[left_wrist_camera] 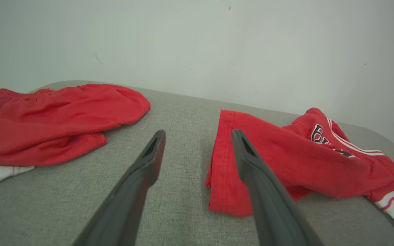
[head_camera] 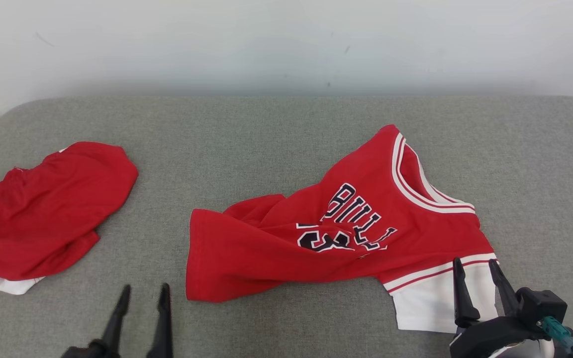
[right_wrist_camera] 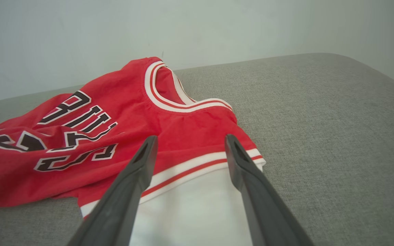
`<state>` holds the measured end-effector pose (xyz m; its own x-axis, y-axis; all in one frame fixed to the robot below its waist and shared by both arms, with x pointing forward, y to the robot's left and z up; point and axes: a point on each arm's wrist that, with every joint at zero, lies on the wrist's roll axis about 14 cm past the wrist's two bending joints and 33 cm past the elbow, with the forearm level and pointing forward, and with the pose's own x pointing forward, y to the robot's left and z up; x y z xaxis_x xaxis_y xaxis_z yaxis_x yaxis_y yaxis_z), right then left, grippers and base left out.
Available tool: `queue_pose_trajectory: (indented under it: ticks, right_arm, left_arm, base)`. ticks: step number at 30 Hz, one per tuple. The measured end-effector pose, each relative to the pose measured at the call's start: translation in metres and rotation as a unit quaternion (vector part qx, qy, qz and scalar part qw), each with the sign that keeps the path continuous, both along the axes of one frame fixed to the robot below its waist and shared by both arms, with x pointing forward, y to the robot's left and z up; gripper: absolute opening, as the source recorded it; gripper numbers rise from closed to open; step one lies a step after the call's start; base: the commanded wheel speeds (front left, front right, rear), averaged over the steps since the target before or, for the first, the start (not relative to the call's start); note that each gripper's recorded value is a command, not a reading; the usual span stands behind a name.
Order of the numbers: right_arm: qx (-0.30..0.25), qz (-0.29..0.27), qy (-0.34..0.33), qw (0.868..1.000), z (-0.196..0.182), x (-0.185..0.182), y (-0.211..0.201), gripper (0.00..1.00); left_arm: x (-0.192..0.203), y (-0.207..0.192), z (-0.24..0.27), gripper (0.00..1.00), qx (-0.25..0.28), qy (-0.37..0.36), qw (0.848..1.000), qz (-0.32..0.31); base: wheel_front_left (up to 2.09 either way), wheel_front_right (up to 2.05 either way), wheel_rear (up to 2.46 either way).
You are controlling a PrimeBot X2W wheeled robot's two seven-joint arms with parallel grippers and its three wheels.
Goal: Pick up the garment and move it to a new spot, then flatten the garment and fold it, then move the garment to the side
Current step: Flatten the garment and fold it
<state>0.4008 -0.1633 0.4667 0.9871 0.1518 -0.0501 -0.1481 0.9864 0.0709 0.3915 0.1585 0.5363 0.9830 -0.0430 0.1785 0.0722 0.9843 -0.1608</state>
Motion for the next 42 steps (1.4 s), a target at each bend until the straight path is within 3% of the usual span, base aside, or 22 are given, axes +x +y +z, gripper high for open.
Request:
queue_pose_trajectory:
  ticks: [13,25,26,27,31,42]
  right_arm:
    - [0.005,-0.001,0.0,1.0,0.001,0.0,0.001,1.0]
    - [0.005,-0.021,0.005,1.0,-0.003,-0.002,-0.013,1.0]
    - [0.005,-0.022,0.005,1.0,-0.003,-0.002,-0.014,1.0]
    - [0.005,-0.023,0.005,1.0,-0.003,-0.002,-0.014,1.0]
    - [0.006,-0.025,0.004,1.0,-0.003,-0.002,-0.015,1.0]
    - [0.014,0.0,0.006,1.0,-0.004,-0.003,0.005,1.0]
  left_arm:
    - [0.014,-0.049,-0.059,1.0,0.002,0.089,0.991,-0.097]
    - [0.034,-0.057,-0.087,1.0,0.023,0.131,0.985,-0.112]
    - [0.034,-0.061,-0.09,0.37,0.022,0.135,0.983,-0.118]
    - [0.033,-0.064,-0.092,0.0,0.018,0.14,0.982,-0.123]
    - [0.031,-0.073,-0.092,0.0,0.011,0.141,0.981,-0.136]
    - [0.009,-0.081,-0.04,0.0,0.004,0.058,0.986,-0.154]
  base:
    - [0.0,0.0,0.0]
    - [0.0,0.0,0.0]
    - [0.0,0.0,0.0]
    - [0.0,0.0,0.0]
    - [0.0,0.0,0.0]
    - [0.0,0.0,0.0]
